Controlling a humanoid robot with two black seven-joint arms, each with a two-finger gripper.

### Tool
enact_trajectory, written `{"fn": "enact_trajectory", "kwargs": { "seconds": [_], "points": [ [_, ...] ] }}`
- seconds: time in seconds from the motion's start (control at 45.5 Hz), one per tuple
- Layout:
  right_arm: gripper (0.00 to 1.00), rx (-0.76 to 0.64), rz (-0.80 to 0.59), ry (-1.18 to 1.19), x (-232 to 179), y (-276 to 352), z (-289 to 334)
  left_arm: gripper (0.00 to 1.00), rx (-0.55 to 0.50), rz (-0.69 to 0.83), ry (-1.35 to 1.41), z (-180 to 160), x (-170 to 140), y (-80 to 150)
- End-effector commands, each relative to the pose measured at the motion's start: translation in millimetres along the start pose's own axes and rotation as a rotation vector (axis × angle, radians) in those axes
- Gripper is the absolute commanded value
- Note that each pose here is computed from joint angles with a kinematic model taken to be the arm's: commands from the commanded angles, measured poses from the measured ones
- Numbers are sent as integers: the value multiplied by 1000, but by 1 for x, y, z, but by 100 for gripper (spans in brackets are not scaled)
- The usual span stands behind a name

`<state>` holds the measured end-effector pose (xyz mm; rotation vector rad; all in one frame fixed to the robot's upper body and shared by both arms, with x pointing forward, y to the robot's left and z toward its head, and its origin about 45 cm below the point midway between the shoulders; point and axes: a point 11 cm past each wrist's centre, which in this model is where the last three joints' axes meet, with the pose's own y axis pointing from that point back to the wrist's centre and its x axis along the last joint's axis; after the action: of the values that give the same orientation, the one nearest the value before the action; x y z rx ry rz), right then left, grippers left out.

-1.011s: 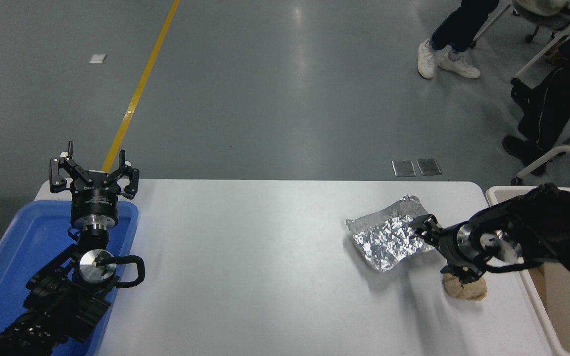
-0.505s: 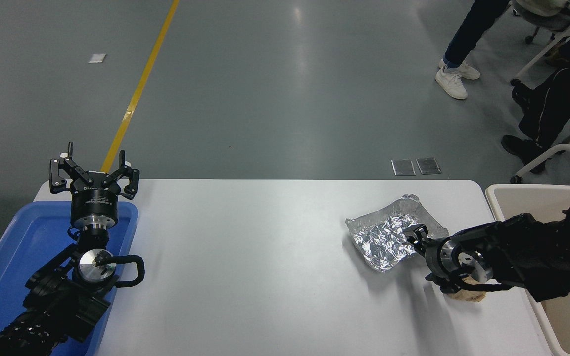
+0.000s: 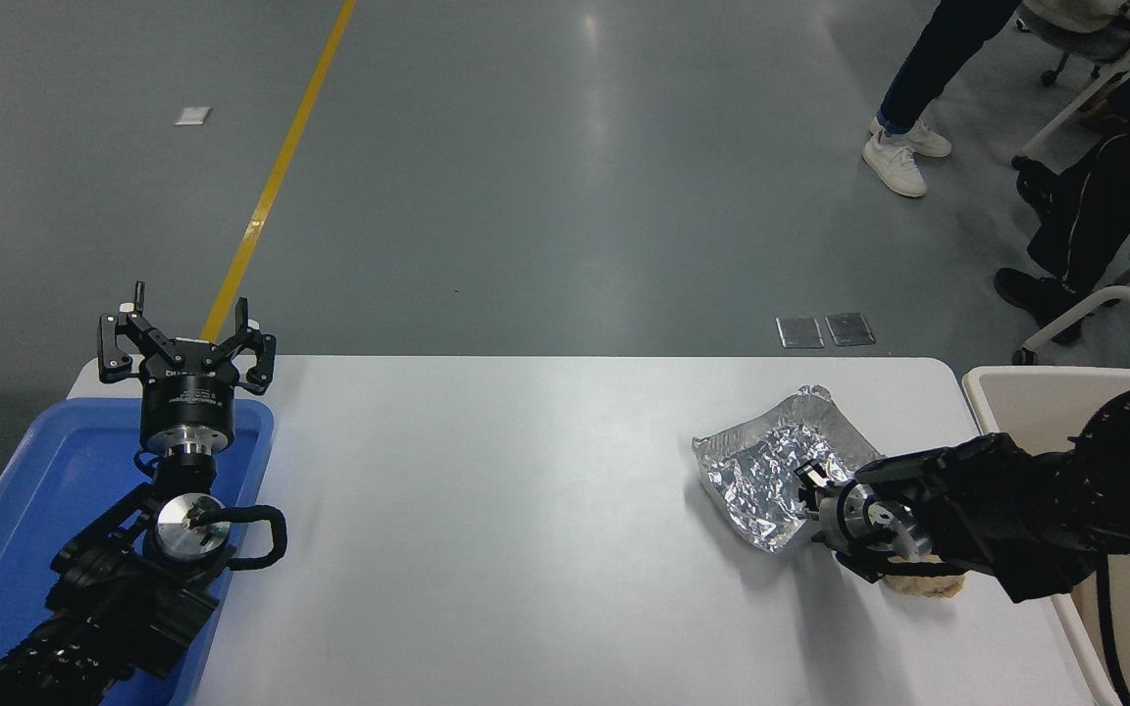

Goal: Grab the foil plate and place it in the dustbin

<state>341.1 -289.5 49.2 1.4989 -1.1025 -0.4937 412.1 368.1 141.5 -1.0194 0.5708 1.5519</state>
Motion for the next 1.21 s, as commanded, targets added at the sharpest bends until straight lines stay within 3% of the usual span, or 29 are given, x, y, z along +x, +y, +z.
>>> {"fn": "enact_trajectory", "kwargs": {
  "seconds": [0.0, 0.176, 0.352, 0.747, 1.187],
  "points": [
    [0, -12, 45, 6, 8, 3, -2, 99, 0, 0, 1, 0, 0, 0],
    [0, -1, 72, -1, 41, 24, -7, 99, 0, 0, -1, 0, 0, 0],
    [0, 24, 62, 143, 58, 59, -15, 99, 0, 0, -1, 0, 0, 0],
    [0, 97, -6, 462, 93, 194, -40, 99, 0, 0, -1, 0, 0, 0],
    [0, 151, -147, 651, 93, 337, -71, 99, 0, 1, -1, 0, 1, 0]
  ]
}}
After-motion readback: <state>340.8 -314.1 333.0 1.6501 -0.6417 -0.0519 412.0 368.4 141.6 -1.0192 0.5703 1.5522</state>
